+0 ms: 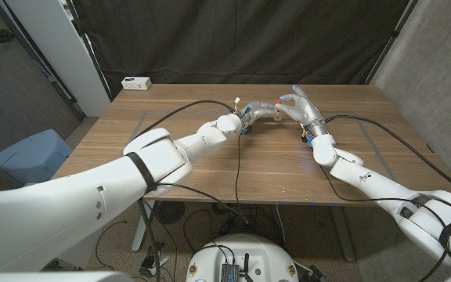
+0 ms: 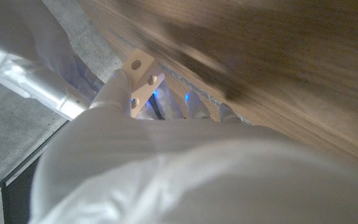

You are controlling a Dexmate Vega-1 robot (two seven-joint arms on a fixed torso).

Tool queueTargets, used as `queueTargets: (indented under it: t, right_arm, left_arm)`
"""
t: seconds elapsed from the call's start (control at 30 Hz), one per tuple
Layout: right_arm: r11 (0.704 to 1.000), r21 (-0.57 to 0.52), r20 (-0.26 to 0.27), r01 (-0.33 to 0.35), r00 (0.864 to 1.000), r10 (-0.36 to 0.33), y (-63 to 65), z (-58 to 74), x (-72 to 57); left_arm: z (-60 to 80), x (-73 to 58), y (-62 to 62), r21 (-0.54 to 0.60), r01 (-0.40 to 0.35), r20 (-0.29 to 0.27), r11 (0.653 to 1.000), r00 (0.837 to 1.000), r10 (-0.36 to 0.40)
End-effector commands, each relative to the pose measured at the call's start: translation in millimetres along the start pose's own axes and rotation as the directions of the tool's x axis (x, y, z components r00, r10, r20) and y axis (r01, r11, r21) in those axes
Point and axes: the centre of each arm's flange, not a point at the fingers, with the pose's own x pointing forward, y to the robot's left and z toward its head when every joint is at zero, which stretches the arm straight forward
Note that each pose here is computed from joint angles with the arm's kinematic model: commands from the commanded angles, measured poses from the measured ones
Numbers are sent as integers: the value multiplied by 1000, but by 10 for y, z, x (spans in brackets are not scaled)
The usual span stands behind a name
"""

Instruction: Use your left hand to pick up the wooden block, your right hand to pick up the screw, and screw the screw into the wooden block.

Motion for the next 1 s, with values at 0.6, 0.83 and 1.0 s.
queueTargets:
  t: [0.6,0.83,1.0]
  right_arm:
    - [995,5,28,-102,994,101,-248,125,-25]
    - [988,-18,28,-156,987,157,-358,216,12]
    - [977,-57,28,-204,978,206,-441,294,50]
  left_arm:
    - [-29,-80,13,37,3,66,999,998,-5]
    - [-36,-92,22,48,0,73,999,997,-3]
    - [-46,-91,28,49,-1,67,999,998,-3]
